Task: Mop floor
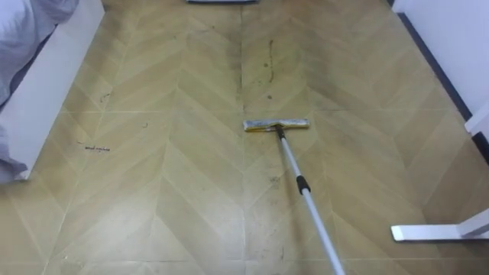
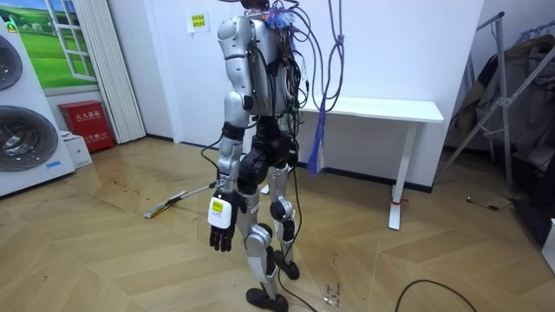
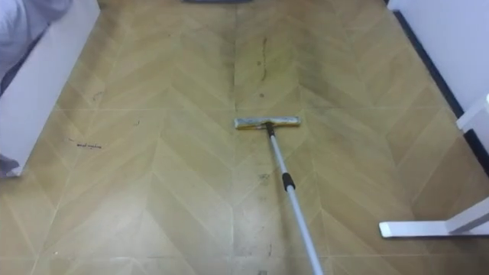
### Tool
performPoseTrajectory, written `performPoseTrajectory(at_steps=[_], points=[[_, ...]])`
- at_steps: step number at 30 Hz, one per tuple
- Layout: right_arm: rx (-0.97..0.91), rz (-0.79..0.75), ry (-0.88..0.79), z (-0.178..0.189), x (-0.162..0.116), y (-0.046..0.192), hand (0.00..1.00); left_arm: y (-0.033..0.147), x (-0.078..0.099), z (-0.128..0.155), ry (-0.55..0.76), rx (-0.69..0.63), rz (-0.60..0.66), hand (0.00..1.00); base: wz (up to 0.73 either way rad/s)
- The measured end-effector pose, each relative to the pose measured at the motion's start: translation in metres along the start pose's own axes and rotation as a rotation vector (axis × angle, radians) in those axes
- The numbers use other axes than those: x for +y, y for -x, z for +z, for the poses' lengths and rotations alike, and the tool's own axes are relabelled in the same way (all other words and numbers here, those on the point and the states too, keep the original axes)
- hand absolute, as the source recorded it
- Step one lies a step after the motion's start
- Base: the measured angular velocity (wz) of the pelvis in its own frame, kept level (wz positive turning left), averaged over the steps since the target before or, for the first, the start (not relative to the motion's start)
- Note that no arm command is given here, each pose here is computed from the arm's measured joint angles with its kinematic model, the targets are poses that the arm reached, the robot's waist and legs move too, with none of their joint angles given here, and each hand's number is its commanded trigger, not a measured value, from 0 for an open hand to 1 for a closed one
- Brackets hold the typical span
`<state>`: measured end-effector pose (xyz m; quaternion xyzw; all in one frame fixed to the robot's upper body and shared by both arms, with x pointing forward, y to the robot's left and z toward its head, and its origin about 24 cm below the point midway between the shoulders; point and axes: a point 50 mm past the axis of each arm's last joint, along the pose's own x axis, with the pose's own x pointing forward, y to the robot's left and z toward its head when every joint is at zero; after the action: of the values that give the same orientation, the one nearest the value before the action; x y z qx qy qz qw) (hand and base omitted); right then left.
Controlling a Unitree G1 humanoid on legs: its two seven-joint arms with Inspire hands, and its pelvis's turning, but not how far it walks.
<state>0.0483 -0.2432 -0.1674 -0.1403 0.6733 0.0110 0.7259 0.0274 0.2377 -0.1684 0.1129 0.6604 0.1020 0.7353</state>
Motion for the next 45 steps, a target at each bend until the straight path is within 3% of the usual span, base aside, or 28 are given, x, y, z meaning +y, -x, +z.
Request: performPoseTrajectory(at_steps=[12,26,29,32,34,37,42,45], points=[[-0.021,-0.083,-0.039,0.009,-0.005,-0.001,1.00,0.000,-0.007,0.041,0.025,-0.115,0.014,0.00,0.05],[0.054,-0.124,-0.124,-0.012,-0.007,0.000,1.00,-0.001,-0.010,0.016,-0.068,0.020,0.057,0.00,0.10],[0.061,-0.148,-0.119,0.004,-0.019,0.001,1.00,0.000,-0.015,0.010,-0.067,0.030,0.050,0.00,-0.36],[-0.063,-0.180,-0.110,0.062,-0.043,0.009,1.00,0.001,-0.021,0.009,-0.011,0.031,0.029,0.00,-0.59],[-0.143,-0.232,-0.077,0.101,-0.065,0.021,1.00,0.000,-0.018,0.016,0.007,-0.009,0.030,0.00,-0.33],[-0.209,-0.219,-0.072,0.124,-0.074,0.030,1.00,-0.001,-0.010,0.022,-0.008,-0.027,0.021,0.00,0.17],[-0.135,-0.159,-0.170,0.086,-0.073,0.020,1.00,-0.001,-0.011,0.030,-0.092,-0.025,-0.042,0.00,0.25],[-0.050,-0.201,-0.203,0.050,-0.095,0.021,1.00,0.000,-0.015,0.042,-0.089,-0.046,-0.054,0.00,0.47]])
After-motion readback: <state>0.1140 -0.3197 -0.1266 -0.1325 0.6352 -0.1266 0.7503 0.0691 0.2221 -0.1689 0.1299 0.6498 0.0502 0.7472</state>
